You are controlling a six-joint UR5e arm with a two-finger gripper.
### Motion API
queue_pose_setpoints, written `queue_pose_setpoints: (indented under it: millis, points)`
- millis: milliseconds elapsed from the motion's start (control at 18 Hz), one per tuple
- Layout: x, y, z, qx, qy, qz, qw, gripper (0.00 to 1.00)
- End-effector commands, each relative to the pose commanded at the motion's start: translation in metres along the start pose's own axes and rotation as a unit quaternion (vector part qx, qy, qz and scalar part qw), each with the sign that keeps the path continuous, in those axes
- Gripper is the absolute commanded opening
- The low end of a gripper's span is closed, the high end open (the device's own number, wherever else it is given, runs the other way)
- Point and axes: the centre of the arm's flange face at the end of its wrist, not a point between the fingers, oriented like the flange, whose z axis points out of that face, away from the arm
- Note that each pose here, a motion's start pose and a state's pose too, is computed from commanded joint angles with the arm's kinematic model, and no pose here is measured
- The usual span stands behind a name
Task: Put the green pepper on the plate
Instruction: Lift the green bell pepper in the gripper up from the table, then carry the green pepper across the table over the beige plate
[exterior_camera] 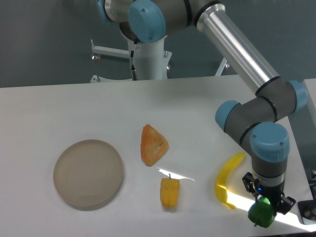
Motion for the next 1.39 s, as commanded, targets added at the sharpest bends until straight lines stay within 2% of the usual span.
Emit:
queue_pose_setpoints:
  millis: [500, 667, 944, 1111, 1222, 1389]
  points:
    - [0.006, -0.005, 0.0, 0.018, 0.013, 0.008, 0.9997, 0.24]
    - [0.013, -0.01, -0.017, 0.028, 0.03, 0.012, 0.9991, 0.24]
    - [0.052, -0.025, -0.071, 0.029, 0.051, 0.022, 0.998, 0.24]
    - [0.079, -0.036, -0.095, 0.029, 0.061, -0.012, 0.9977, 0.24]
    - [0.104, -0.059, -0.111, 0.03, 0.07, -0.027, 0.9967, 0.24]
    - [0.154, -0.086, -0.128, 0.028, 0.094, -0.088, 0.9913, 0.24]
